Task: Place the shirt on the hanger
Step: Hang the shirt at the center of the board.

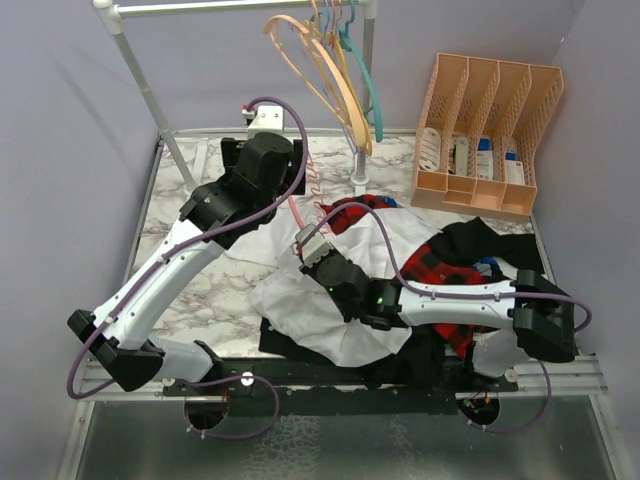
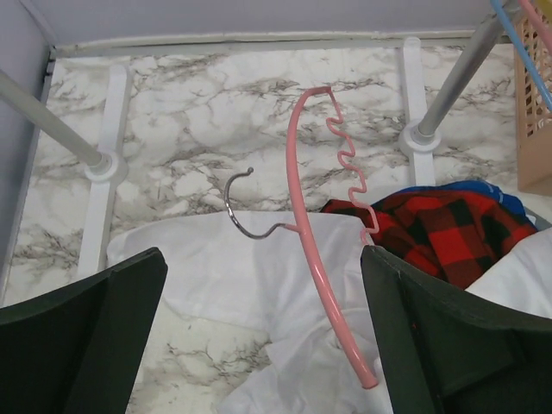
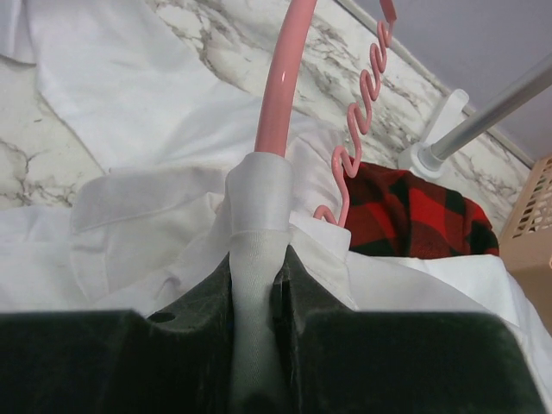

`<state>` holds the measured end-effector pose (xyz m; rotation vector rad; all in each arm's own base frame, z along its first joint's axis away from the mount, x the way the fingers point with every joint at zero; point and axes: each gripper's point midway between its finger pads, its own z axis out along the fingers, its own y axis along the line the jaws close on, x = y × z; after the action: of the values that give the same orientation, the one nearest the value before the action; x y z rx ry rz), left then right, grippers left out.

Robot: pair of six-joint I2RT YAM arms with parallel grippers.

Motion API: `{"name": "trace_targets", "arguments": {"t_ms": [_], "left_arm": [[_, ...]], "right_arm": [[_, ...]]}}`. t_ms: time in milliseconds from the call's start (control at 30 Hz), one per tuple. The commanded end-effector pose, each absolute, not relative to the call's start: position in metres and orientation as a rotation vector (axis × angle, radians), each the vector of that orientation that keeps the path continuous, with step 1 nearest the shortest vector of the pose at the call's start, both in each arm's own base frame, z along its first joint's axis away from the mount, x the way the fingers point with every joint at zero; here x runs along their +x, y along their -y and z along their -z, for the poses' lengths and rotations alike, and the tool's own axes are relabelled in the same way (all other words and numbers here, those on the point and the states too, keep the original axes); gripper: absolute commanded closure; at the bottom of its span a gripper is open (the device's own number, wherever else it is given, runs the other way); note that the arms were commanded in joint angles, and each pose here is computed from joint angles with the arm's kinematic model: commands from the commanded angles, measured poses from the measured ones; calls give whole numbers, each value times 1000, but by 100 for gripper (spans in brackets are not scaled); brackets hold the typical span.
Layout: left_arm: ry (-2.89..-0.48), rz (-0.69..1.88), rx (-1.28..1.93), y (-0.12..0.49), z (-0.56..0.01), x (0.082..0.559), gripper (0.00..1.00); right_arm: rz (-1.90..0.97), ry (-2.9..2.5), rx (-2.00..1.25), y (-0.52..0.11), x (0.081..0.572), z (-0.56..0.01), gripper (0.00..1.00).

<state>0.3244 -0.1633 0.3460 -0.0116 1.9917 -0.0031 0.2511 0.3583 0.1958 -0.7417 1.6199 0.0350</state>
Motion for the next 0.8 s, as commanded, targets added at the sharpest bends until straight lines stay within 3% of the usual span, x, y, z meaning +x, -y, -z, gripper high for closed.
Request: {"name": "trace_targets", "arguments": {"t_ms": [0,133,233,333,533,767], "left_arm": [[-1896,-25,225,168,-373,334,1],[-1784,-41,389,156,-404,344,9],[-1709,6,588,153,-423,348,30],[-1669,3,726,148,-427,347,39],[-1602,73,936,145,-431,341,40],[-1400,461,1324,154,-395,304,43]], "right_arm": [[-176,-1645,-743,-357,235,-207,99],[-236,-1653,-694,-348,229,-220,99],[-249,-1678,-631,-333,227,-224,99],[-304,-1687,-564,-321,221,-235,99],[-343,-1716,-540,-297,210,-242,99],[-582,-1656,-516,-275,180,-275,99]]}}
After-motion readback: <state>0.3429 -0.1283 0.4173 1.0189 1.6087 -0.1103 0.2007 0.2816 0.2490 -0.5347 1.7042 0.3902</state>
